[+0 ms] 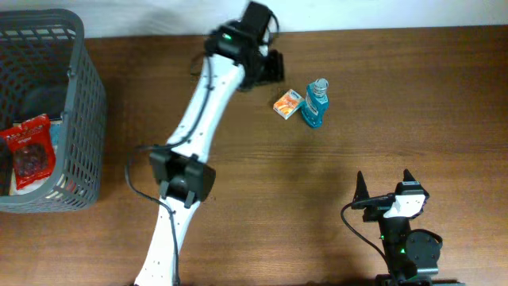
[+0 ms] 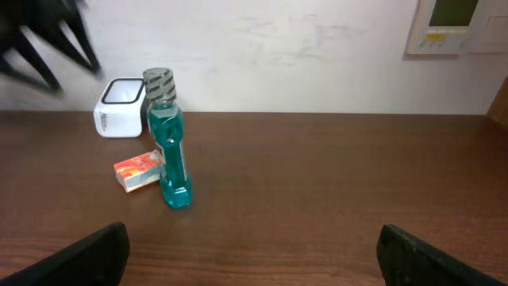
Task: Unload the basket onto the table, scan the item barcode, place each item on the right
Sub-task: 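Place the orange Kleenex pack beside the mouthwash bottle, then grasp the red snack bag in the basket with the left gripper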
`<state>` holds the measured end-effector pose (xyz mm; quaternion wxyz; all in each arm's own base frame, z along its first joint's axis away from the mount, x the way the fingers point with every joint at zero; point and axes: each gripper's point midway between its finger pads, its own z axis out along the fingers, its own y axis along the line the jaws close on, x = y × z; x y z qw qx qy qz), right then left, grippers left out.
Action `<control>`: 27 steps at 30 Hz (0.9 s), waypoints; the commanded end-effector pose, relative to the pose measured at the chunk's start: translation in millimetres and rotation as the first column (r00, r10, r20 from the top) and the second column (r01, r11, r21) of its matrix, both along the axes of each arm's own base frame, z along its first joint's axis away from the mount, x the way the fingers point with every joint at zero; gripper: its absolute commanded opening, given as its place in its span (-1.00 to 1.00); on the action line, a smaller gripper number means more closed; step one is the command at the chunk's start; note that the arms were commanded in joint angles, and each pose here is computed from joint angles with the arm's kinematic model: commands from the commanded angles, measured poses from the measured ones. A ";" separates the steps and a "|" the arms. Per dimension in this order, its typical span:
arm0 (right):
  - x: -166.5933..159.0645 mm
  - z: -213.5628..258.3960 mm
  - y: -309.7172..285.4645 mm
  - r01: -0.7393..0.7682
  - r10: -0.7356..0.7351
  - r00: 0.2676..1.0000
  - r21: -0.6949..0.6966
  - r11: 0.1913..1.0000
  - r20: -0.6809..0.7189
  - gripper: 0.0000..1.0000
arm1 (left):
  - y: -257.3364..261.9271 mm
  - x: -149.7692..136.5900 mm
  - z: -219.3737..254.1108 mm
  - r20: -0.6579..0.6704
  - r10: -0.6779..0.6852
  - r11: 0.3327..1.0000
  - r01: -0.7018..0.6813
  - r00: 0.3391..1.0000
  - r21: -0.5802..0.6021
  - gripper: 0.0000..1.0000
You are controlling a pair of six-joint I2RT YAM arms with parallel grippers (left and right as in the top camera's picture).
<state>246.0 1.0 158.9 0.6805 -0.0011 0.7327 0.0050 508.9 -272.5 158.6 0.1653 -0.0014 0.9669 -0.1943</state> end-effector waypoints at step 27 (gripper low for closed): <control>0.0 -3.0 0.0 0.003 -0.003 1.000 0.010 1.000 -0.004 0.98 | 549.3 -139.2 -21.5 -0.218 0.761 0.627 -0.607 0.611 0.488 0.36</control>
